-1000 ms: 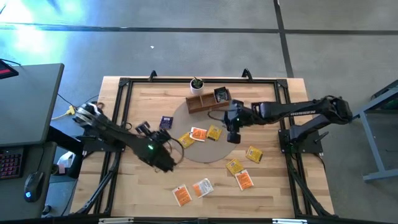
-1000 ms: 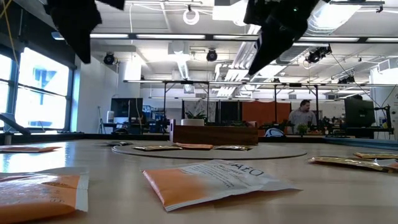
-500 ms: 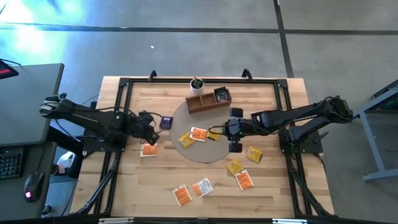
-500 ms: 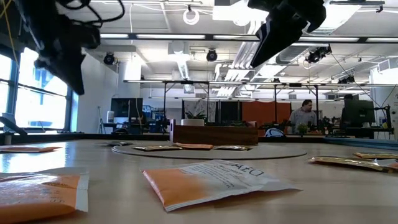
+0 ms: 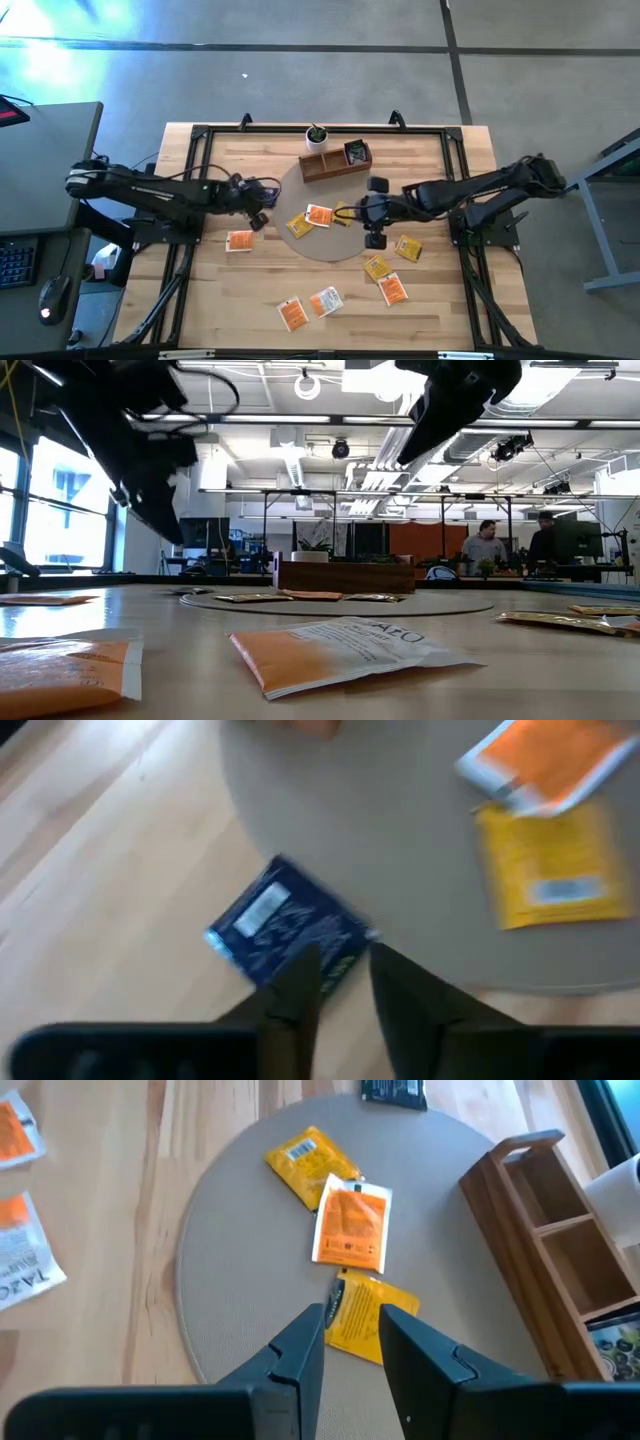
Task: Pick & Place Tea
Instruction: Put the purple tea bag into the right section of the wooden organizer
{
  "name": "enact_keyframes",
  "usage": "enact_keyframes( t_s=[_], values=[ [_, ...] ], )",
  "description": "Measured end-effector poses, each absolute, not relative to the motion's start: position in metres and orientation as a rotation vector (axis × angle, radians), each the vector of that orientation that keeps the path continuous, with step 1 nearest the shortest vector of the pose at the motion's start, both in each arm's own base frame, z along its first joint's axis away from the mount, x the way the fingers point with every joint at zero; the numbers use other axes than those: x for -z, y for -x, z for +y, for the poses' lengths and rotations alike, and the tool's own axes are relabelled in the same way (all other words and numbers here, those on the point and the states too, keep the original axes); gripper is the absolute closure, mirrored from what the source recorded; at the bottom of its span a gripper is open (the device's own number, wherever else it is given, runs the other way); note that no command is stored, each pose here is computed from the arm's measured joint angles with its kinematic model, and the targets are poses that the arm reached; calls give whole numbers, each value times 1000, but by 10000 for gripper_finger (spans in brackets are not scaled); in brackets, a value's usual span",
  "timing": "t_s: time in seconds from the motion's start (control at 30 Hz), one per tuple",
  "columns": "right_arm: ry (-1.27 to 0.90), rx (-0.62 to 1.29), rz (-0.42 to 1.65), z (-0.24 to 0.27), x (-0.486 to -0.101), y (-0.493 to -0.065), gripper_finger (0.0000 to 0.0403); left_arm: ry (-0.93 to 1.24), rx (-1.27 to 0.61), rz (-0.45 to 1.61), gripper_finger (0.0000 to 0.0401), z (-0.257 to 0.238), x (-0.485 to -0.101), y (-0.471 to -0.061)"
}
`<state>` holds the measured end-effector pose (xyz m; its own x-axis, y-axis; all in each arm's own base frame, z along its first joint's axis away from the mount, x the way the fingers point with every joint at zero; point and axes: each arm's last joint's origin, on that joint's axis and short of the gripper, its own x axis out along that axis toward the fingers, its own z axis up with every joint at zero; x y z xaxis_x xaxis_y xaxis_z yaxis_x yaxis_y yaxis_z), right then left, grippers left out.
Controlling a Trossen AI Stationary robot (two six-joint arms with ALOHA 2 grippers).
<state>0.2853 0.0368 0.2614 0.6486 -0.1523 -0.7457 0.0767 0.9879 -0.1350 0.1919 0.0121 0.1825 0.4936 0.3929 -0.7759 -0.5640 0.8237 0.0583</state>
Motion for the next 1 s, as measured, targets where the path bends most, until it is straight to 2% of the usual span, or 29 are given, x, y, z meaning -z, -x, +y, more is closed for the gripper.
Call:
enact_keyframes(
  t_s=[0.17,0.33,0.63,0.9,1.0],
  values=[
    [98,121,882,38,-252,-291,306,165,-579,1000,233,22,-165,-199],
    [106,113,903,39,-246,-295,306,106,-550,1106,201,27,-146,-205],
    [107,106,925,40,-238,-299,306,26,-535,1139,197,29,-131,-217],
    [107,107,924,40,-238,-300,306,85,-521,1126,198,29,-131,-219],
    [107,107,924,40,-238,-300,306,93,-511,1127,213,28,-131,-220]
  ],
)
